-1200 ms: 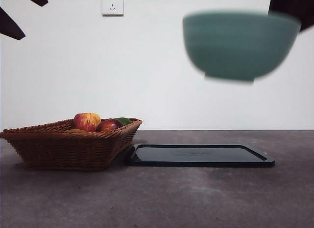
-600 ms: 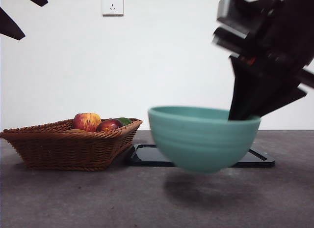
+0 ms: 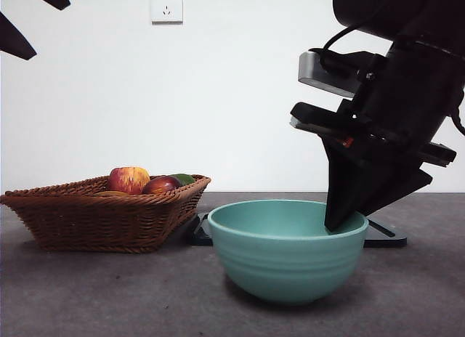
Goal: Pick up the wifruite, put it on the bowl, pick up the plate, put it on desk
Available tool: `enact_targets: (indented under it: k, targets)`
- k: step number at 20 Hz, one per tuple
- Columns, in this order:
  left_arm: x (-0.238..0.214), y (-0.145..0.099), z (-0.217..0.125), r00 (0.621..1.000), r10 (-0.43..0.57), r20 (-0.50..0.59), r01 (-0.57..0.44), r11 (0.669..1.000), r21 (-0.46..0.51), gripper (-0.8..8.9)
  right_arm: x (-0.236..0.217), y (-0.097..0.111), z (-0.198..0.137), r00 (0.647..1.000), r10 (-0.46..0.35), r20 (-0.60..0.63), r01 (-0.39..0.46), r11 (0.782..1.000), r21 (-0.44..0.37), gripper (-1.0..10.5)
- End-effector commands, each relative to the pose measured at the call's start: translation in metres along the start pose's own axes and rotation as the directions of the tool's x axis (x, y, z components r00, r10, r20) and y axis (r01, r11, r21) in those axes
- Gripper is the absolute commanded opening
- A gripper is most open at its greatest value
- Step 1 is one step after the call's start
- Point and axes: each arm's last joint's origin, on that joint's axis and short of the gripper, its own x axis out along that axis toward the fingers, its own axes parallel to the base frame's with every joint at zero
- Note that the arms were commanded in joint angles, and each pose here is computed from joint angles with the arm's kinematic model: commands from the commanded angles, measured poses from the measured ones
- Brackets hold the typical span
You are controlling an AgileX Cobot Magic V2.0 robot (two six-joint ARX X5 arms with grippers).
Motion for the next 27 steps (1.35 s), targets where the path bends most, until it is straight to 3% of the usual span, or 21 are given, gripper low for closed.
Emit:
enact_targets:
  k: [1, 2, 8, 15, 19, 23, 27]
  targets:
    - [-0.002, -0.002, 0.003, 1.0, -0.01, 0.006, 0.01, 1.0, 0.019, 3.4, 0.002, 0.004, 0.001, 1.0, 0.007, 0.001, -0.007, 1.0, 0.0, 1.8]
    - [-0.002, -0.002, 0.003, 1.0, -0.01, 0.004, 0.01, 1.0, 0.018, 3.41, 0.002, 0.004, 0.001, 1.0, 0.008, 0.001, -0.008, 1.0, 0.0, 2.3]
    - [-0.002, -0.002, 0.003, 1.0, -0.01, 0.003, 0.01, 1.0, 0.017, 3.41, -0.007, 0.006, 0.003, 0.999, 0.013, 0.039, -0.013, 1.0, 0.006, 2.7]
    - [-0.002, -0.002, 0.003, 1.0, -0.01, 0.004, 0.01, 1.0, 0.018, 3.41, -0.07, 0.008, -0.001, 0.981, 0.045, 0.191, -0.045, 0.999, -0.007, 2.8]
    - [-0.002, -0.002, 0.003, 1.0, -0.01, 0.004, 0.01, 1.0, 0.017, 3.41, -0.11, 0.009, -0.016, 0.963, 0.155, 0.221, -0.15, 0.988, -0.039, 2.8]
    - [-0.002, -0.002, 0.003, 1.0, -0.01, 0.004, 0.01, 1.0, 0.017, 3.4, -0.136, 0.009, -0.035, 0.935, 0.294, 0.198, -0.284, 0.956, -0.079, 2.8]
    - [-0.002, -0.002, 0.003, 1.0, -0.01, 0.004, 0.01, 1.0, 0.017, 3.41, -0.148, 0.007, -0.051, 0.924, 0.357, 0.138, -0.348, 0.934, -0.083, 2.8]
